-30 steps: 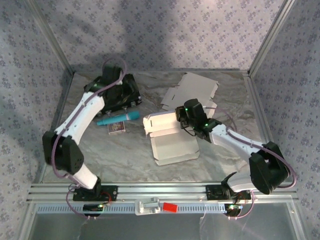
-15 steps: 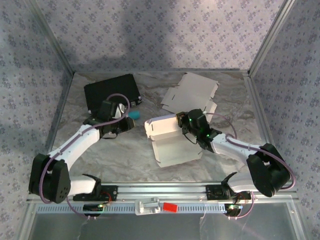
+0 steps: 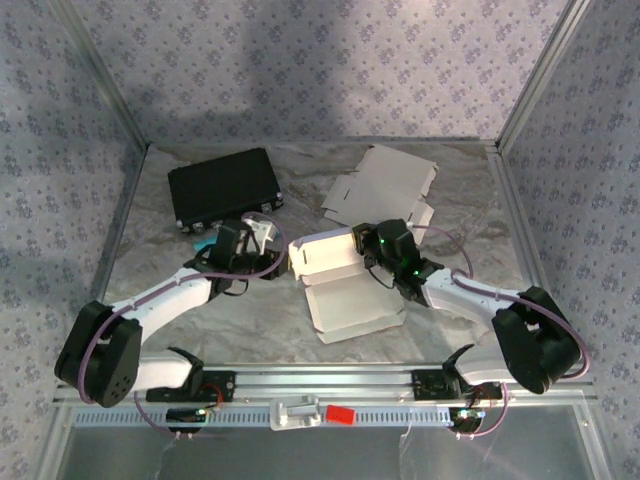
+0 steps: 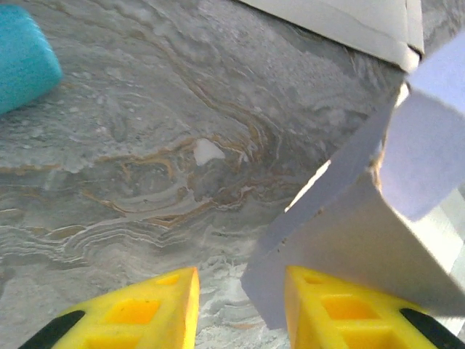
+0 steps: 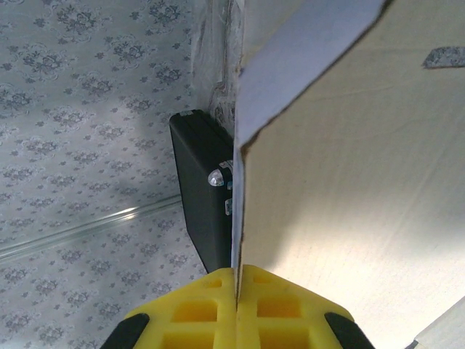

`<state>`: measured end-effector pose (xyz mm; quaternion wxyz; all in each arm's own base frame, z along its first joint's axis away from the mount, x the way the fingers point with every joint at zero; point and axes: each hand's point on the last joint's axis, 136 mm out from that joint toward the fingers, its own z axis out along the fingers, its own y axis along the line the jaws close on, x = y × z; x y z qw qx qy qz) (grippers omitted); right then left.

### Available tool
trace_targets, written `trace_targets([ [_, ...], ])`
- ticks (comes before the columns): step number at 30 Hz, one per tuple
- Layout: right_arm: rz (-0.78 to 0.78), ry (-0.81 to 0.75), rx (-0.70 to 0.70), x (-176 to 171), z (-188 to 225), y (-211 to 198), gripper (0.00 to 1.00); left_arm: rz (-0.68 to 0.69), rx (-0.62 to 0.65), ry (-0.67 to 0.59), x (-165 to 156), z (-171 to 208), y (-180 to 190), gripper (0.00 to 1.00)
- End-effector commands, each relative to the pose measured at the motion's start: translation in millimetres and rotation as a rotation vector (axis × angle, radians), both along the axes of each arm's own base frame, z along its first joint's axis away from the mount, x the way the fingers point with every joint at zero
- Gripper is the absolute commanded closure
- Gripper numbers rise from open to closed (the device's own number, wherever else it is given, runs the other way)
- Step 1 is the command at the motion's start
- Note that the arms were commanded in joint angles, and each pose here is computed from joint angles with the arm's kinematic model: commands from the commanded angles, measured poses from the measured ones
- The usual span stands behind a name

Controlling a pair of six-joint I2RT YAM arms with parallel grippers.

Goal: Fold the paper box

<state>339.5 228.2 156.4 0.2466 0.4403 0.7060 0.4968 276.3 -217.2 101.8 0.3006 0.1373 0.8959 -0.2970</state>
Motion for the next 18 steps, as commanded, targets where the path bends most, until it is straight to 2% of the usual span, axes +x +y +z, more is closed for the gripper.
trace_targets([
  [1, 0.002, -0.019, -0.005, 3.3, 3.0, -0.5, 1.0, -0.123, -0.036, -0.114, -2.1, 11.6, -18.5, 0.63],
  [7, 0.012, -0.022, 0.005, 4.6, 3.7, 2.8, 1.0, -0.169, -0.058, -0.133, -3.8, 9.7, -27.3, 0.63],
  [18, 0.02, -0.024, 0.011, 4.6, 4.2, 4.8, 1.0, -0.182, -0.019, -0.162, 5.5, 8.2, -41.4, 0.65],
])
